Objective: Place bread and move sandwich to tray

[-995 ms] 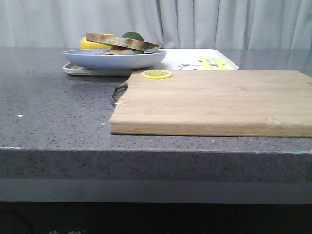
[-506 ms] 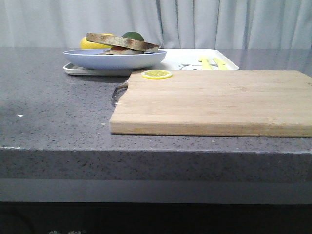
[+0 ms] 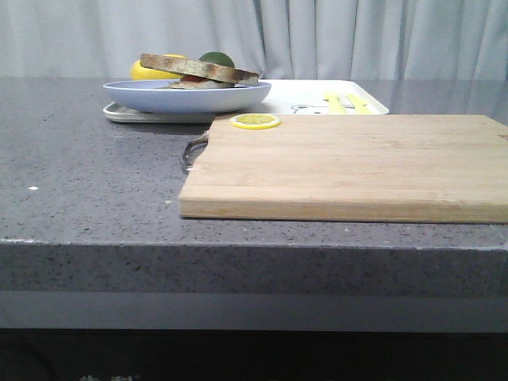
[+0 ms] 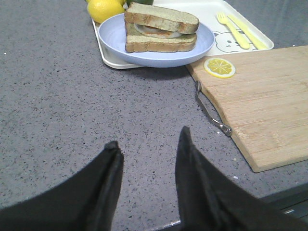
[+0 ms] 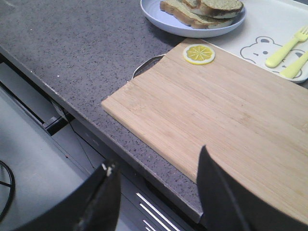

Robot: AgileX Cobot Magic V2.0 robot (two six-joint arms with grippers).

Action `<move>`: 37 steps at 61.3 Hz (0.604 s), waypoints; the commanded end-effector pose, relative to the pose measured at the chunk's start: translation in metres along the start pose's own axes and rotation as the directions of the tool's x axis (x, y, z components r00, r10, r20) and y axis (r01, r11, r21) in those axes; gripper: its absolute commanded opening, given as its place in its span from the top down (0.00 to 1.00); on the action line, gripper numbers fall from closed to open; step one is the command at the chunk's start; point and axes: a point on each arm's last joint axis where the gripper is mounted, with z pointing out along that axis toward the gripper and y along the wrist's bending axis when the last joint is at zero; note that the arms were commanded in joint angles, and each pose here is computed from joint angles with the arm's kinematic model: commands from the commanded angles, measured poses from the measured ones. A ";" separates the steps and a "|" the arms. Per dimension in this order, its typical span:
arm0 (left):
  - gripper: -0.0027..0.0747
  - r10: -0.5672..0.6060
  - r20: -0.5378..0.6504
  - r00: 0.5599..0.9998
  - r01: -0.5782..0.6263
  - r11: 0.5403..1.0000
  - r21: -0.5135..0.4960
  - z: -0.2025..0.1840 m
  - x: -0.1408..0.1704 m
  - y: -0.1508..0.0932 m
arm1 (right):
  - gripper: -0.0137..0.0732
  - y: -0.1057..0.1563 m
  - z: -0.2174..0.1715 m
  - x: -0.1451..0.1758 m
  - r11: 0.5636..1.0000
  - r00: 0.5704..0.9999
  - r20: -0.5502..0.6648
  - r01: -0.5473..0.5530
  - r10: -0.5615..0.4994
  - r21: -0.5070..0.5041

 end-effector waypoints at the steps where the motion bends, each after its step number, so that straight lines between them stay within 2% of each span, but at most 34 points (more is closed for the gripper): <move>1: 0.61 0.019 0.106 0.994 -0.017 1.000 -0.013 -0.010 -0.009 -0.001 | 0.39 -0.001 -0.005 -0.012 1.000 0.996 0.087 -0.004 0.003 0.015; 12: 0.61 0.115 0.076 0.990 -0.109 0.991 -0.080 -0.011 -0.006 0.004 | 0.39 -0.001 -0.004 -0.012 1.000 0.996 0.086 -0.004 0.003 0.014; 30: 0.61 0.094 0.070 0.993 -0.084 0.987 -0.138 -0.012 -0.006 0.010 | 0.39 -0.001 -0.004 -0.012 1.000 0.996 0.086 -0.004 0.003 0.014; 34: 0.62 0.094 0.070 0.993 -0.084 0.987 -0.138 -0.012 -0.006 0.010 | 0.43 -0.001 -0.004 -0.012 1.000 0.996 0.086 -0.004 0.003 0.014; 37: 0.64 0.094 0.070 0.993 -0.084 0.987 -0.138 -0.012 -0.006 0.010 | 0.49 -0.001 -0.004 -0.012 1.000 0.996 0.086 -0.004 0.003 0.014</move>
